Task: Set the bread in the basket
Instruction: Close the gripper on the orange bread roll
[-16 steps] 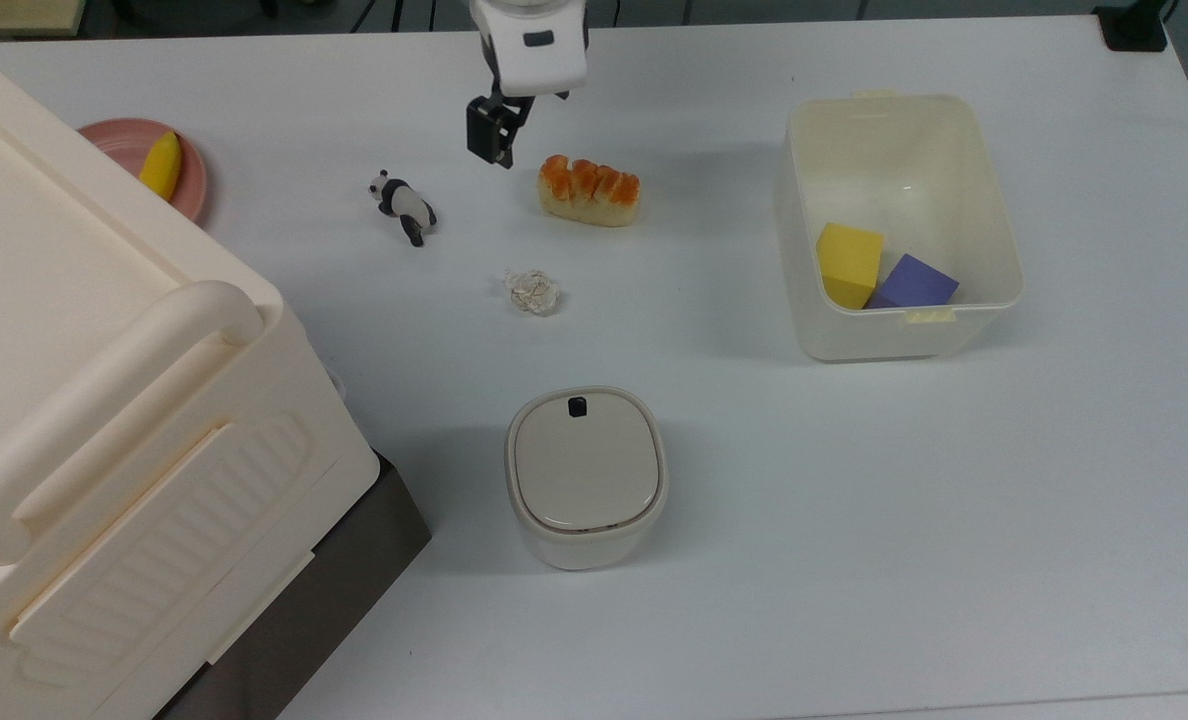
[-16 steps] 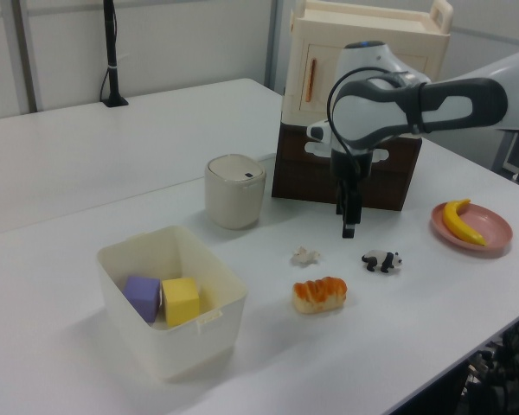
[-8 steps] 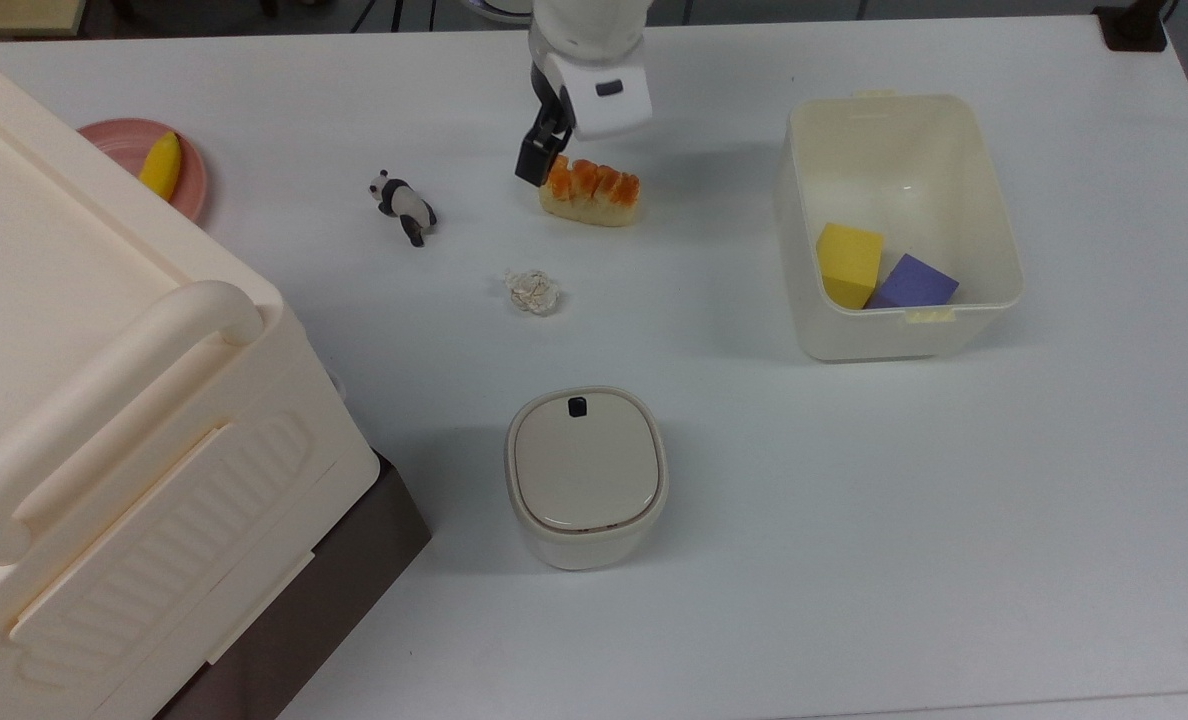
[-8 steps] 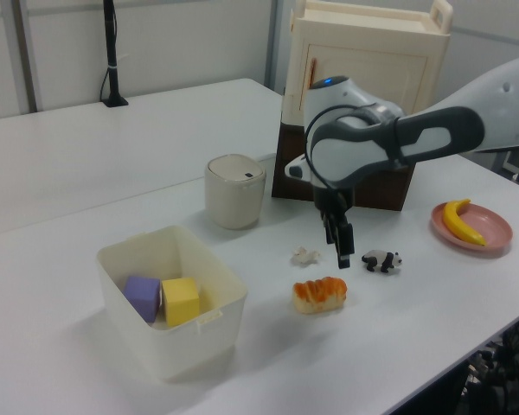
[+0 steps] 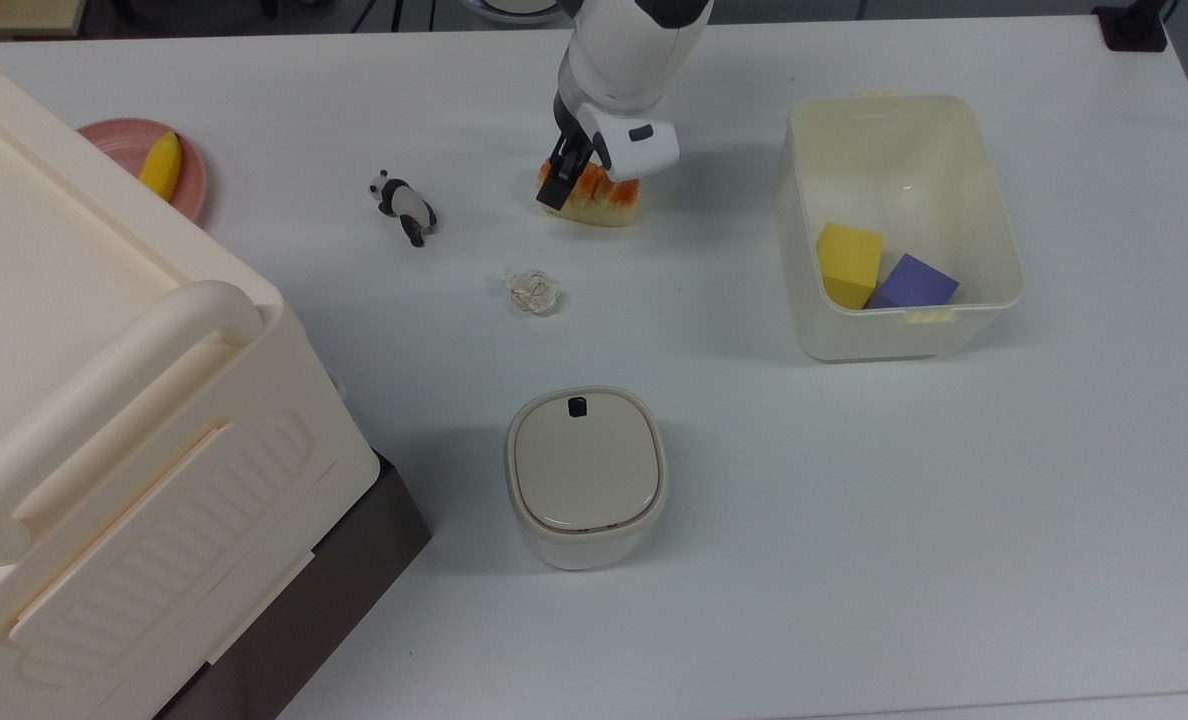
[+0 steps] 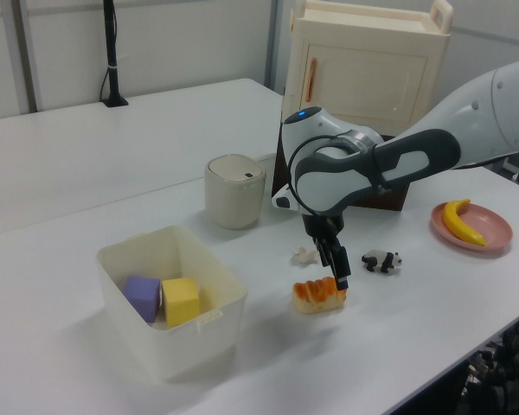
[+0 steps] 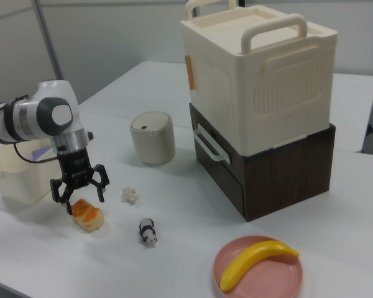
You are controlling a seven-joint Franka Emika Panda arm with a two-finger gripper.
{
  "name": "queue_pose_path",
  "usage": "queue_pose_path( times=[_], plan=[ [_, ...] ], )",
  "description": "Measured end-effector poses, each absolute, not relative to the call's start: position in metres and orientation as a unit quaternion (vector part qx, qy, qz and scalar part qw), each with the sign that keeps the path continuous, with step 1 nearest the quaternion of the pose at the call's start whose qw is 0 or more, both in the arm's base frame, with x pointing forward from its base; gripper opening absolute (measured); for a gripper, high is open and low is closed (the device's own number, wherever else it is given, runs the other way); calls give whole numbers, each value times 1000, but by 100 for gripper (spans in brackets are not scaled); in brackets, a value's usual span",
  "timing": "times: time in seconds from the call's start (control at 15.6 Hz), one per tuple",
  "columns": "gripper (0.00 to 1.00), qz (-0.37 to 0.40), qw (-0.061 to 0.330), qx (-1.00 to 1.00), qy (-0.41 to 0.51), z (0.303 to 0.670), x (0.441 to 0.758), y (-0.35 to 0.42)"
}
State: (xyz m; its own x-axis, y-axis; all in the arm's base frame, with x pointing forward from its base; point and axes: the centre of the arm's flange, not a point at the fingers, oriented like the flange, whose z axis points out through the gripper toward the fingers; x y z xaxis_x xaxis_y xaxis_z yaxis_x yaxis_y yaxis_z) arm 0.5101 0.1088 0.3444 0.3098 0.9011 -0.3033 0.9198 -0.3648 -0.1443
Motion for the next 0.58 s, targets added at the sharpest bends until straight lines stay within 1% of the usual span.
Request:
queue_pose_path(
  times=[0.51, 0.58],
  plan=[
    [98, -191, 32, 793, 578, 321, 507, 123],
    [96, -194, 35, 791, 579, 318, 507, 124]
  ],
)
